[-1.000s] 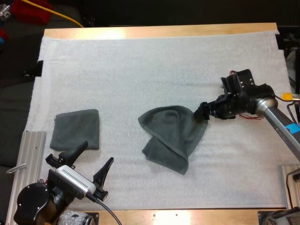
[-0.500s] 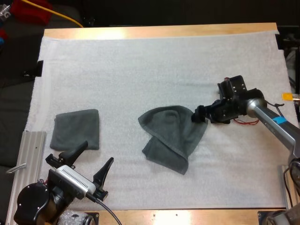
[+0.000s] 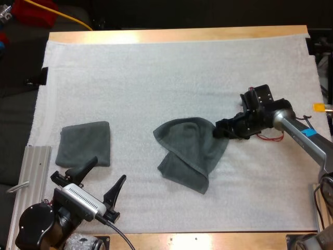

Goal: Pick towel from pile, fold and stack

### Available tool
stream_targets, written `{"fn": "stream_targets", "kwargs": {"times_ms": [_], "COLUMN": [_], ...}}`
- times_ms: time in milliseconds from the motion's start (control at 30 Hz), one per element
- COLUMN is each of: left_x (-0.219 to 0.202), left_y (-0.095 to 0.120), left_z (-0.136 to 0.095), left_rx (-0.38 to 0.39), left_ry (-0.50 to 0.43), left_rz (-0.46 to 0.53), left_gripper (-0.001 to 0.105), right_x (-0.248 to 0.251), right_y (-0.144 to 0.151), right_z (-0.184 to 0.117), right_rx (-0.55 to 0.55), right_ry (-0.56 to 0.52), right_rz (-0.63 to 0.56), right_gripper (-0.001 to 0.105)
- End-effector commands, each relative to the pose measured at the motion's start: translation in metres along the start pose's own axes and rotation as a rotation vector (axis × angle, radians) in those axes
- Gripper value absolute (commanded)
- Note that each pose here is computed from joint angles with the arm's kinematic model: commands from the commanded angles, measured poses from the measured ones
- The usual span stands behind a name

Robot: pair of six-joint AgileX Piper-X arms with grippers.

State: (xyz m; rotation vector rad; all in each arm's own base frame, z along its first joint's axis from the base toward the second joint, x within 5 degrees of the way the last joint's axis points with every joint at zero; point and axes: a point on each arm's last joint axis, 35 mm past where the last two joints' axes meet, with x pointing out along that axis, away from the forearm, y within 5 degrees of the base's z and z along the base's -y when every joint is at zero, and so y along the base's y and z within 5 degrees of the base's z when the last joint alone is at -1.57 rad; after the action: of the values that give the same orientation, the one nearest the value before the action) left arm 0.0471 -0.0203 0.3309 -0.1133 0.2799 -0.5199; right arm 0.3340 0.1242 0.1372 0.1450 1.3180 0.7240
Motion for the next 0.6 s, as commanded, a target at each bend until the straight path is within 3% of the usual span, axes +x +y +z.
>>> {"fn": "stream_targets", "kwargs": {"times_ms": [0,367,467,567], "left_x": [-0.001,-0.001,0.002,0.014], "left_y": [-0.001,0.001,0.005,0.01], "left_z": [0.002,0.001,-0.002,-0.006], "left_rx": [-0.007,-0.01,-0.035,-0.053], "left_ry": [-0.003,-0.001,0.059,0.153], "left_rz": [-0.006,0.041,0.106,0.114], "left_gripper": [0.07,0.069,0.066,0.054], "right_x": [-0.001,-0.001,-0.001,-0.002], "right_y": [0.0,-0.001,-0.003,-0.004], "right_z": [0.0,-0.004,-0.006,-0.009], "right_rx": [0.002,0.021,0.032,0.033], "right_ry": [0.002,0.032,0.056,0.081], "right_rz": [0.014,-0.028,-0.078,-0.115], "right_gripper": [0.056,0.022,0.014,0.004]}}
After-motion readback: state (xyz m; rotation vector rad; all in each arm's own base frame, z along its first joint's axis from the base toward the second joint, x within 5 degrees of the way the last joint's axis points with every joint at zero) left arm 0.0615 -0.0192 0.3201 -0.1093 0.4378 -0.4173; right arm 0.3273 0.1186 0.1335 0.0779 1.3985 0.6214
